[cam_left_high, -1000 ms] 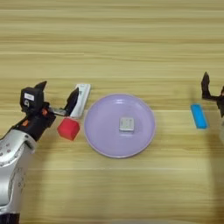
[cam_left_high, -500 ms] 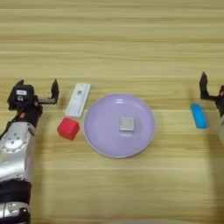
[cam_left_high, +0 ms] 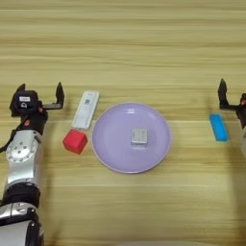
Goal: Move the objects on the table
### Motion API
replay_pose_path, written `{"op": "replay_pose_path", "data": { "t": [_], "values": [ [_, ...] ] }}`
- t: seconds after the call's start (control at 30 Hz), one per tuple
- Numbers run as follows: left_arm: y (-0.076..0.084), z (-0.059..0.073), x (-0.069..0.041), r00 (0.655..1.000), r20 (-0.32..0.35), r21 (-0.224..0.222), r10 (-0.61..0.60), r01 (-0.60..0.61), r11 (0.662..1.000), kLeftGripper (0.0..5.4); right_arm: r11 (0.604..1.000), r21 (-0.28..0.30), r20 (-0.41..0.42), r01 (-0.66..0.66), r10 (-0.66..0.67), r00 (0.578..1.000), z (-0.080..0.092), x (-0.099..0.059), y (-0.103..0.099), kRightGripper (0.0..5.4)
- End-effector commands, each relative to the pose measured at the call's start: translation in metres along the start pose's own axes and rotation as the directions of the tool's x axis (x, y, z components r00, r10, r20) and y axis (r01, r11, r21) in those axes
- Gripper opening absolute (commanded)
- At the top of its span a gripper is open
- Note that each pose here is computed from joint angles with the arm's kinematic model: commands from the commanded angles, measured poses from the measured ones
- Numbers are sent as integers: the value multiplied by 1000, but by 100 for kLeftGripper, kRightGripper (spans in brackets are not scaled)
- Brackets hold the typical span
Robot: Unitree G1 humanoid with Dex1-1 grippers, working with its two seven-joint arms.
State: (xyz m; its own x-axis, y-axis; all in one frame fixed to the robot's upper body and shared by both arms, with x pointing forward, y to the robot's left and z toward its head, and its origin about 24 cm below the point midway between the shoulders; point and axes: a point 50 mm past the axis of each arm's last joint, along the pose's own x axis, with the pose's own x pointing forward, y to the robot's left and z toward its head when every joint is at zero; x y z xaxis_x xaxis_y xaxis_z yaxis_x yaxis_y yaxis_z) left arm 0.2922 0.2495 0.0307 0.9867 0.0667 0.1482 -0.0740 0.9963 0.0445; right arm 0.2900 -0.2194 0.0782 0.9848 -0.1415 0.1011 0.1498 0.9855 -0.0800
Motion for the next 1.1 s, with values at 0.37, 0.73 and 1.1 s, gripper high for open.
{"op": "replay_pose_path", "data": {
  "t": [0.37,0.73,1.1],
  "values": [
    [-13,-9,-7,998,6,-33,-60,60,998,537,977,-55,34,-206,208,978,6,-10,26,540],
    [-13,-10,-9,999,18,-64,-44,45,997,537,920,-64,35,-386,388,921,4,-22,63,540],
    [-15,-9,-9,999,19,-63,-36,37,997,537,801,-24,-2,-598,599,801,0,-41,109,540]
  ]
}}
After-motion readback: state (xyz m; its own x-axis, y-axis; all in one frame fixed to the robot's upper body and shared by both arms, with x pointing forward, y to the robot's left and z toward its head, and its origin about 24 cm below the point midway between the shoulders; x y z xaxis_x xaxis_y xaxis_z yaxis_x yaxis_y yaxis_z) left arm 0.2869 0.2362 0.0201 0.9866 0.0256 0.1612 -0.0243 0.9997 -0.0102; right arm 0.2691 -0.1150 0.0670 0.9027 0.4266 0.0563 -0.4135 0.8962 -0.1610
